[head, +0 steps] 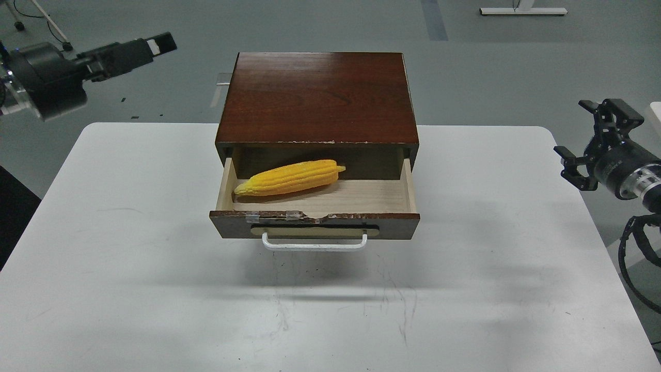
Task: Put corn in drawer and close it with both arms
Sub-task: 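Bring the left gripper in front of the drawer handle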
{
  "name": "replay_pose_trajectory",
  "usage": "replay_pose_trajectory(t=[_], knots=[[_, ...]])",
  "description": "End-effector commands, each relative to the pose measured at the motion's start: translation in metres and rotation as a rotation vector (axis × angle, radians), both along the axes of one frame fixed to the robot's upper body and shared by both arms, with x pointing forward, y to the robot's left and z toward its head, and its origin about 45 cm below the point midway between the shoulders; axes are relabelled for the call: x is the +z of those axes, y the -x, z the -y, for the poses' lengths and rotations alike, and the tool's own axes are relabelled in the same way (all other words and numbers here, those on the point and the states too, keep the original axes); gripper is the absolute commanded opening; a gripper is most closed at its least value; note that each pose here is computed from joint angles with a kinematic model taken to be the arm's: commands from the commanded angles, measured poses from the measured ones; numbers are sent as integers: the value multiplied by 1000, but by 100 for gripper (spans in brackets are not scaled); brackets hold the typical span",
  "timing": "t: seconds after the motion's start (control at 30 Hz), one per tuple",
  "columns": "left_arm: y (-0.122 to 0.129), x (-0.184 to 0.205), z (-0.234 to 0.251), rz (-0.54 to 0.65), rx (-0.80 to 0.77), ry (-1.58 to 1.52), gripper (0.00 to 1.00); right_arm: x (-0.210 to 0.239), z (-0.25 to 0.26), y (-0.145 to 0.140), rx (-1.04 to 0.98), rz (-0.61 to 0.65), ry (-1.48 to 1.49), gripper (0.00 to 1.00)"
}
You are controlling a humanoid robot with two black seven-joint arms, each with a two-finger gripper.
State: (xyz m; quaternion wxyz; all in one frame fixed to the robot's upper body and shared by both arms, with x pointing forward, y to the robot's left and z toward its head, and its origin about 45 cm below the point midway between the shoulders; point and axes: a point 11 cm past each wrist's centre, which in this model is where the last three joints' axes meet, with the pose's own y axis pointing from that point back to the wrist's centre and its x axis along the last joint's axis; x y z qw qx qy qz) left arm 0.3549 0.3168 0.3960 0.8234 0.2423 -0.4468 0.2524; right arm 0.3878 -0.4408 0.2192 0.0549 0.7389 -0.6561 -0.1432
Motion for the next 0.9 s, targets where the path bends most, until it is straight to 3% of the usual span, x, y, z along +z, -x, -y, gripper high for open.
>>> replay_pose_trajectory(t=[0.0, 0.17, 0.23, 0.43, 0.67, 0.87], knots=[[52, -4, 36, -78, -177, -63, 0, -2, 1, 1, -1, -7, 5, 100], [59, -38, 58, -202, -262, -53, 0, -14, 4, 9, -10, -38, 24, 100], [73, -75, 57, -334, -278, -81, 0, -18, 5, 11, -10, -49, 29, 100], [106, -136, 58, -531, -306, -103, 0, -20, 11, 11, -16, -56, 58, 100], [134, -176, 75, -595, -397, -146, 0, -15, 3, -2, 3, -26, 70, 100], [119, -177, 93, -575, -395, -66, 0, 19, -41, -39, 32, 141, -54, 100]])
